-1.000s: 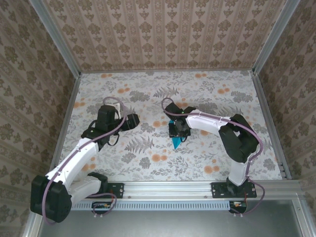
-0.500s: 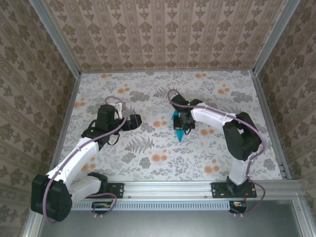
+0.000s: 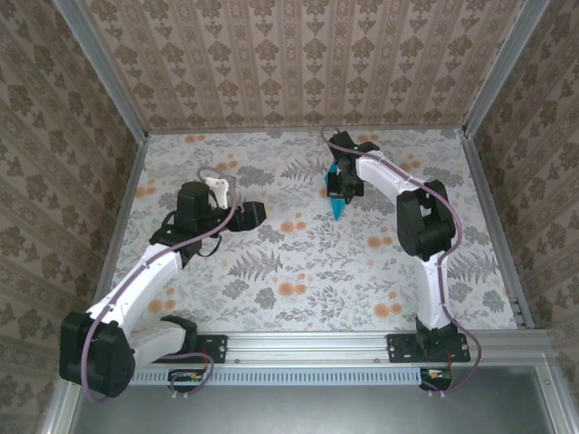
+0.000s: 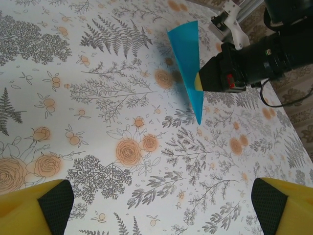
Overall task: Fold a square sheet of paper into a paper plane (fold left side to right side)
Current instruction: Pick up the paper plane at the center of the table, then place the paper plane at the top-center of the table.
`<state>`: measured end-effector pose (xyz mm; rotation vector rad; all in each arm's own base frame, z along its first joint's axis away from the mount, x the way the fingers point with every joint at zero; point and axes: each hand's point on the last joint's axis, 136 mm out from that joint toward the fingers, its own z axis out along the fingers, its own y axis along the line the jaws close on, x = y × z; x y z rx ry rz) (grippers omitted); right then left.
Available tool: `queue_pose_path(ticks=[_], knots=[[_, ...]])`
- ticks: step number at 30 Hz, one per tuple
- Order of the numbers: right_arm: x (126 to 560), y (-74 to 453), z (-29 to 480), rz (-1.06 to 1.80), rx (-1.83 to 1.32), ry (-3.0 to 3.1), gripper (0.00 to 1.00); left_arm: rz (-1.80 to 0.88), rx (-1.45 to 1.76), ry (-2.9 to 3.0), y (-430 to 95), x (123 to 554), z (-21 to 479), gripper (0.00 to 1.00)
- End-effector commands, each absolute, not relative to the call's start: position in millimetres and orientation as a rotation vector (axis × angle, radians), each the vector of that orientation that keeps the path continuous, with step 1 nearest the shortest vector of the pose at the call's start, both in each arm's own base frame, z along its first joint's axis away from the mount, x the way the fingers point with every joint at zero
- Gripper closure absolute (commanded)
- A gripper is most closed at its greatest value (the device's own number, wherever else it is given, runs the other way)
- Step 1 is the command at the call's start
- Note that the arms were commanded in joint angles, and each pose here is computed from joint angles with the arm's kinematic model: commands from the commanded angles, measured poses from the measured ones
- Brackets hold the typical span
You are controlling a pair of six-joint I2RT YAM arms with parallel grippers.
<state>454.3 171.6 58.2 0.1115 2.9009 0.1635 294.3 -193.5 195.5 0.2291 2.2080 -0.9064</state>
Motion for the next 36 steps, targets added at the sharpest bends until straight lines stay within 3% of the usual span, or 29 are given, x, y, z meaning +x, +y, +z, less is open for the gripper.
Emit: queue_pose_path(ticks=[1,15,27,32,36], knots=[[447,169,51,0.133,0.033,2.981,0.98,-0.919,0.268,2.168,-197,298,208,0.03],[441,173,47,0.15,-0.022,3.019,0.75,-0.909,0.263,2.188,-195,297,206,0.01],[408,161,137,0.132,-0.07,2.853,0.47,-0.883,0.156,2.171,-178,319,222,0.0],[378,127,194,0.094,0.001,2.633,0.27,-0.734,-0.019,2.124,-133,336,233,0.0],[356,79,219,0.002,0.107,2.403,0.04,-0.471,-0.105,2.053,-86,350,238,0.0]])
